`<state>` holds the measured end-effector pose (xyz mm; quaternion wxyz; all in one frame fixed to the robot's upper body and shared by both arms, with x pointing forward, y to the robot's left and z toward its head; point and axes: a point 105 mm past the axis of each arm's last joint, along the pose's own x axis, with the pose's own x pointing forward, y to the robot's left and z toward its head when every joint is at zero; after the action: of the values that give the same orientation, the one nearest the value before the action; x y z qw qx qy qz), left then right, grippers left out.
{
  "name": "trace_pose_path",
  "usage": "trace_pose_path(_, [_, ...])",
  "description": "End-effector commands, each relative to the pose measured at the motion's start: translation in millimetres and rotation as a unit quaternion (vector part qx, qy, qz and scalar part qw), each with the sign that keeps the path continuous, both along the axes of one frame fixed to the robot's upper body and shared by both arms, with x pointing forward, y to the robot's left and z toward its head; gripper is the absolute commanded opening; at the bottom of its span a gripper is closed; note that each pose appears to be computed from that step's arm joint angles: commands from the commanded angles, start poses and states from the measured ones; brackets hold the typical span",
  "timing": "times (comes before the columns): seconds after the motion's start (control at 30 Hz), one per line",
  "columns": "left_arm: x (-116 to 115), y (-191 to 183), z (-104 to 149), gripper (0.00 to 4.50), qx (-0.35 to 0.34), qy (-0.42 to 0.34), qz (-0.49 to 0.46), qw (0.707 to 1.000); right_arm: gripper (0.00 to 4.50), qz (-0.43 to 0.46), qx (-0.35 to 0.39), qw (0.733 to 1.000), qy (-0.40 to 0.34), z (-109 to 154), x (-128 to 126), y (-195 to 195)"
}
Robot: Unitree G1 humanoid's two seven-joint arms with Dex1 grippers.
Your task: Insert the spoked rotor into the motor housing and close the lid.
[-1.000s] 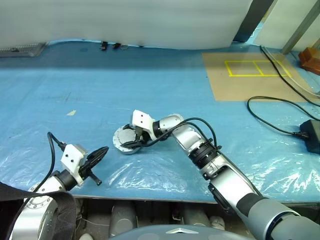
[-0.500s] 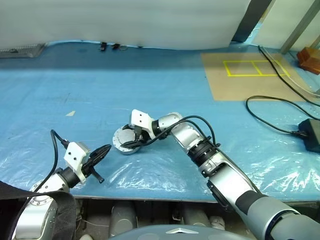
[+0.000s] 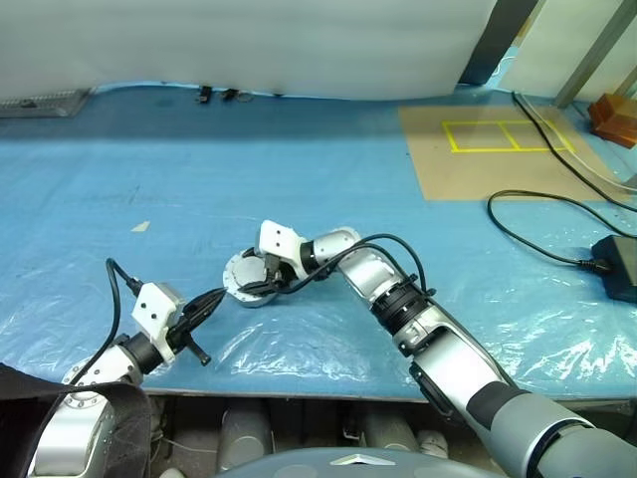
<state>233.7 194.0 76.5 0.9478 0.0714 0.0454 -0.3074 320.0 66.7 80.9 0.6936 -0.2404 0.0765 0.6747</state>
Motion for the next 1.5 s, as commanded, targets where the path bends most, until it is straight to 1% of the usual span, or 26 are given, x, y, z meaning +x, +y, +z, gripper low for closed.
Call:
trace_pose_path(0.03, [6,-4,11,0.0,0.013,-0.026,-0.004,1.0,2.97,-0.021,-0.069,0.997,0.014,-35,1,-19])
trace_pose_path(0.2, [26,-11,22,0.0,0.008,-0.049,0.002,0.999,2.97,-0.032,-0.064,0.997,0.02,-33,3,-21])
trace_pose_path(0.5, [59,-32,24,0.0,0.043,-0.037,-0.05,0.997,2.97,-0.051,-0.051,0.997,0.029,-27,4,-24])
trace_pose_path(0.57, [66,-35,22,0.0,0.057,-0.023,-0.061,0.996,2.97,-0.057,-0.049,0.997,0.028,-25,6,-25])
trace_pose_path(0.67, [67,-39,18,0.0,0.063,-0.005,-0.081,0.995,2.97,-0.067,-0.047,0.996,0.027,-24,8,-26])
trace_pose_path(0.87, [57,-44,-1,0.0,0.074,0.041,-0.119,0.989,2.97,-0.074,-0.05,0.996,0.025,-24,8,-27])
trace_pose_path(1.0, [59,-46,-10,0.0,0.099,0.051,-0.122,0.986,2.97,-0.086,-0.035,0.995,0.036,-20,7,-27])
trace_pose_path(1.23, [61,-52,-18,0.0,0.113,0.063,-0.139,0.982,2.97,-0.096,-0.032,0.994,0.041,-18,8,-30])
trace_pose_path(1.3, [61,-53,-20,0.0,0.117,0.067,-0.143,0.98,3.7,-0.1,-0.026,0.994,0.041,-15,10,-30])
trace_pose_path(1.33, [62,-53,-20,0.0,0.117,0.067,-0.143,0.98,3.94,-0.101,-0.024,0.994,0.041,-13,11,-30])
trace_pose_path(1.37, [62,-53,-20,0.0,0.117,0.067,-0.143,0.981,4.32,-0.101,-0.023,0.994,0.041,-13,11,-30])
trace_pose_path(1.4, [62,-53,-20,0.0,0.116,0.067,-0.142,0.981,4.46,-0.101,-0.019,0.994,0.037,-11,12,-29])
trace_pose_path(1.5, [60,-52,-21,0.0,0.113,0.072,-0.138,0.981,4.46,-0.101,-0.005,0.994,0.03,-4,14,-27])
